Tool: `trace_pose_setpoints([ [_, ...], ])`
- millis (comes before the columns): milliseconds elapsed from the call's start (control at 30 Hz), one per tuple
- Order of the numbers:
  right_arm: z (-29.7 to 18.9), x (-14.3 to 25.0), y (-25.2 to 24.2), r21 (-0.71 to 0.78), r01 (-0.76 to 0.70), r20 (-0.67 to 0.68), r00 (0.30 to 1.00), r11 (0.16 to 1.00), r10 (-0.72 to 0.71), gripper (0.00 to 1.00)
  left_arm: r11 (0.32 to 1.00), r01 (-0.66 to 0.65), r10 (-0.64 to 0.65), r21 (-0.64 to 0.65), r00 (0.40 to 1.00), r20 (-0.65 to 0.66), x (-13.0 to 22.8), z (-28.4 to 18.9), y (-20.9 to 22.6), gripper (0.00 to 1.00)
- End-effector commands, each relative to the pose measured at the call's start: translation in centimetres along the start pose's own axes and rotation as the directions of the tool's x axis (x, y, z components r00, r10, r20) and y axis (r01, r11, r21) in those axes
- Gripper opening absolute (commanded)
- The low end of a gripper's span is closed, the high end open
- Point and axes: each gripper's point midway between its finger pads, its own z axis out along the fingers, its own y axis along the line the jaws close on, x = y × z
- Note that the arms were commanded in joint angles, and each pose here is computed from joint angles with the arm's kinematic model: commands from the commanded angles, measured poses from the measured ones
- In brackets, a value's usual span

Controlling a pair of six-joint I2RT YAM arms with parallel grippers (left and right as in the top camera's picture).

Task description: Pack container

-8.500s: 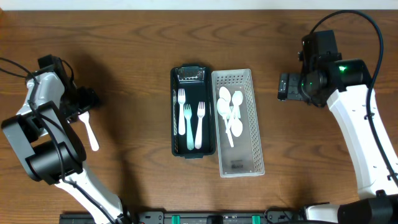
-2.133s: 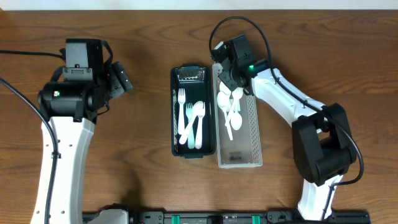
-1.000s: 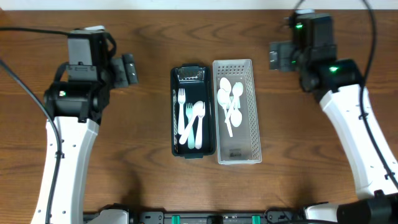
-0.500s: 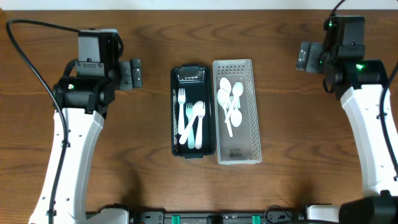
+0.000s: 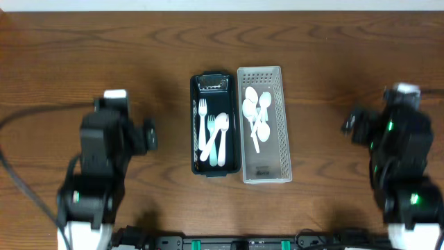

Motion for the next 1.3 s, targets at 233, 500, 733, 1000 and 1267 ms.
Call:
trace_pose_setpoints([
  [233,-2.0,5.7,-1.1,-0.037,-0.033,0.072,0.997,0.999,0.036,0.99,0.998,0.051,-0.045,-0.027,0.982,0.186,3.1,-3.6,1.8,0.98],
  [500,-1.9,6.9,-1.3,-0.027,-0.023,0.022,0.999,0.999,0.024,0.99,0.998,0.049,-0.043,-0.028,0.983,0.177,3.3,-3.5,1.8,0.98],
  [733,-1.9,8.8,-1.7,-0.013,-0.006,-0.056,0.998,1.000,0.005,0.99,0.998,0.049,-0.043,-0.029,0.984,0.174,3.4,-3.5,1.8,0.98],
  [1000,-3.0,10.9,-2.3,-0.002,0.015,-0.108,0.994,1.000,-0.015,0.99,0.998,0.049,-0.043,-0.029,0.984,0.174,3.4,-3.5,1.8,0.98],
  [1267,-6.0,8.8,-1.8,-0.098,-0.030,0.160,0.986,0.995,0.046,0.99,0.998,0.049,-0.043,-0.029,0.984,0.174,3.4,-3.5,1.8,0.98],
])
